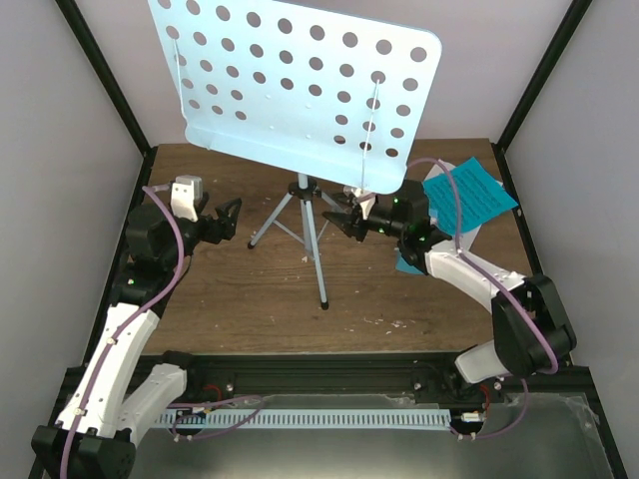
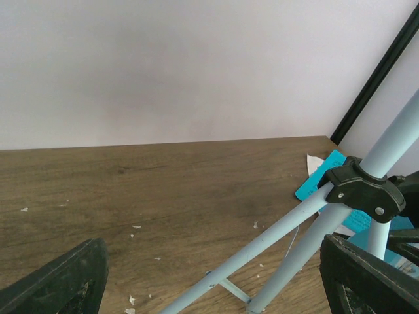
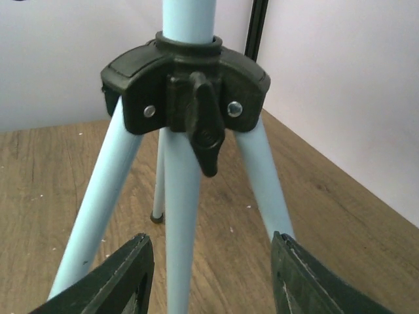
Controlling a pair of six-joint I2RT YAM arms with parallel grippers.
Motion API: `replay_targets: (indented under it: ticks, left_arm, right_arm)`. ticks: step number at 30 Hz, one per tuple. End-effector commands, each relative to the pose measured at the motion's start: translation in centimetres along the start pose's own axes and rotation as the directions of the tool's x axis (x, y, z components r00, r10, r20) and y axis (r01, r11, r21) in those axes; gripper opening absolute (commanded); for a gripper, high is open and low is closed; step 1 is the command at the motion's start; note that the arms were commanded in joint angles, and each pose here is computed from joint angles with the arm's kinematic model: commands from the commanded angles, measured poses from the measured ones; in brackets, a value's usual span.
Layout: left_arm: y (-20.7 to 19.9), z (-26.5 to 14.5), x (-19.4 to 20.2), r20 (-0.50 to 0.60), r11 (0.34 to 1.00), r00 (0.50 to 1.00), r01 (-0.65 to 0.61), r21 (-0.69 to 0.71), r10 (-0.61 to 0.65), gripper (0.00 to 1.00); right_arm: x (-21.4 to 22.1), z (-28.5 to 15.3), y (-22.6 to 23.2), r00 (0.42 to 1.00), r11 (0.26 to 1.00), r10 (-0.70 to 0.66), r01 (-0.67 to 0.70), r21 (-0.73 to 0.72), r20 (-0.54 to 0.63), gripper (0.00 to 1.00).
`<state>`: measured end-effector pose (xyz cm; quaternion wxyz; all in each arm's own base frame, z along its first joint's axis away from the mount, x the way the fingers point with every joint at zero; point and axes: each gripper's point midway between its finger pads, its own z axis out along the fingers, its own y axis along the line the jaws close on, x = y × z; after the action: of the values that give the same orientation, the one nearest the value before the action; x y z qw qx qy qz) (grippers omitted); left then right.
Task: Pack up the instrument practice props
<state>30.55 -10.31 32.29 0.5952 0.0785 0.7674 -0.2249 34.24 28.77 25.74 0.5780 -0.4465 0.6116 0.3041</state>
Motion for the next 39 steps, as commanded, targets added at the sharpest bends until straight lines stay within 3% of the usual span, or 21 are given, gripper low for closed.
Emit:
replay_targets:
  ticks: [1,6,13,21,32,34,39]
  left_arm:
    - [0.1,-0.3,-0.5,0.013,1.0,1.0,-0.021,-0.013,0.021,0.9]
    - [0.2,-0.2,-0.4,0.009,1.0,1.0,-0.02,-0.015,0.02,0.9]
    - [0.3,-0.1,-0.3,0.004,1.0,1.0,-0.016,-0.02,0.016,0.9]
    - [0.4,0.1,-0.1,-0.003,1.0,1.0,-0.011,-0.018,0.011,0.89]
    - [0.5,0.2,0.1,-0.012,1.0,1.0,-0.008,-0.021,0.008,0.89]
    - [0.5,0.2,0.2,-0.014,1.0,1.0,-0.009,-0.02,0.009,0.89]
    - [0.4,0.3,0.3,-0.02,1.0,1.0,-0.01,-0.014,0.009,0.89]
  right_arm:
    - [-2.1,-1.4,0.6,0.996,0.997,0.078,-0.079,-0.001,0.051,0.53]
    - [-3.7,-3.1,1.1,0.978,0.979,0.201,-0.203,0.016,0.063,0.57]
    - [-1.9,-4.2,2.7,0.89,0.891,0.454,-0.454,-0.004,0.035,0.63]
    - [-4.5,-4.3,2.1,0.648,0.651,0.759,-0.757,-0.051,0.067,0.71]
    - [-6.5,-1.8,1.0,0.289,0.285,0.957,-0.949,-0.132,-0.012,0.75]
    - [-6.2,-1.4,0.7,0.23,0.226,0.973,-0.965,-0.13,-0.013,0.81]
    - [-5.7,-0.4,0.5,0.203,0.196,0.978,-0.969,-0.149,-0.036,0.85]
